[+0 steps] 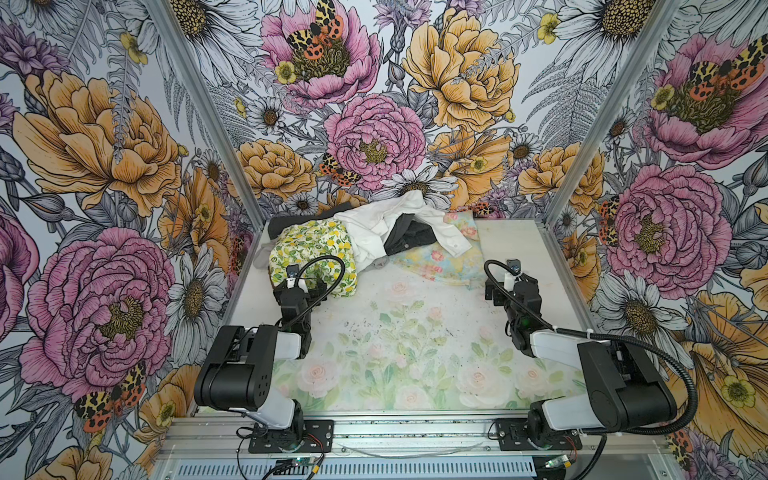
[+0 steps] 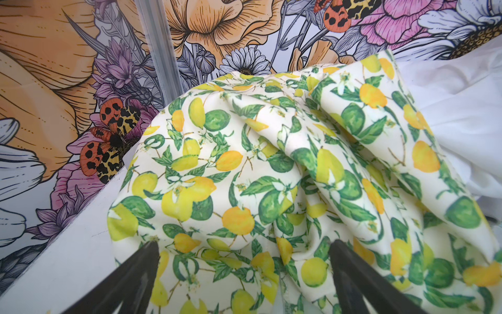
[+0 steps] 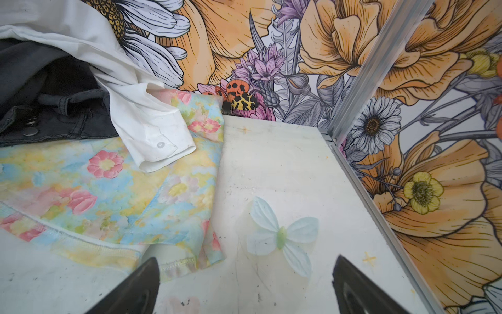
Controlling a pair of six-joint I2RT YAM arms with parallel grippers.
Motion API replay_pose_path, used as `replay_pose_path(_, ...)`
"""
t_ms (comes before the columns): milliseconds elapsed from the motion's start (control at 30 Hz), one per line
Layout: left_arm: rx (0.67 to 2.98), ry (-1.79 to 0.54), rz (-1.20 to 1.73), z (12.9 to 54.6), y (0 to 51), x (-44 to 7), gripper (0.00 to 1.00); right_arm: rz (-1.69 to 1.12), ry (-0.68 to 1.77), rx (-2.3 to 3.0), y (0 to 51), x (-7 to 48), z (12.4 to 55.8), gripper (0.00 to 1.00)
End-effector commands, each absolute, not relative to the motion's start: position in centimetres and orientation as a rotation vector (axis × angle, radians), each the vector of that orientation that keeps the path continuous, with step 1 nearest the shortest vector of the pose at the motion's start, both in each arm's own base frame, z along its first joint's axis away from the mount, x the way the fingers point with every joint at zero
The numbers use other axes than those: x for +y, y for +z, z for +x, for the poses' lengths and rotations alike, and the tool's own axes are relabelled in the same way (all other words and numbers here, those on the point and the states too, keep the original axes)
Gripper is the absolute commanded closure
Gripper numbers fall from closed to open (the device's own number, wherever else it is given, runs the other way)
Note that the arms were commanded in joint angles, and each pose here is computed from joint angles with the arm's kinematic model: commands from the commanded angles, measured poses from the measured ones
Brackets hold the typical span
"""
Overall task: Pick out a specific cloth from the pile
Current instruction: 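Reach the left gripper toward the white shirt while the right gripper shifts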
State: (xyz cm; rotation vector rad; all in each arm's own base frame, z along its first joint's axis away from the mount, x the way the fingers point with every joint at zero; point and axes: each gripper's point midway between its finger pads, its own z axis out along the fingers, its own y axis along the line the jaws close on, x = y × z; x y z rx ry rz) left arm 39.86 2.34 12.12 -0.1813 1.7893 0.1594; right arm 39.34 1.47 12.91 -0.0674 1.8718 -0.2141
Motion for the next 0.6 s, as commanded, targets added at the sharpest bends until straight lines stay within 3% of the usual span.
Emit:
replay_pose_path(0, 1.786, 0.211, -0.185, 40.7, 14.6, 2.4, 0.01, -0.076, -0.256, 1.827, 14.8, 1.6, 39.3, 0.00)
replay_pose_path(233, 1.810, 0.269, -0.107, 40.9, 17.4, 0.3, 0.01, -0.134, -0.262, 1.790, 16.7, 3.3, 38.7, 0.01)
replay_pose_path(567, 1.917, 0.139, -0.066, 41.5, 20.8, -5.0, 0.01, -0.182, -0.061, 1.712, 19.2, 6.2, 37.6, 0.01)
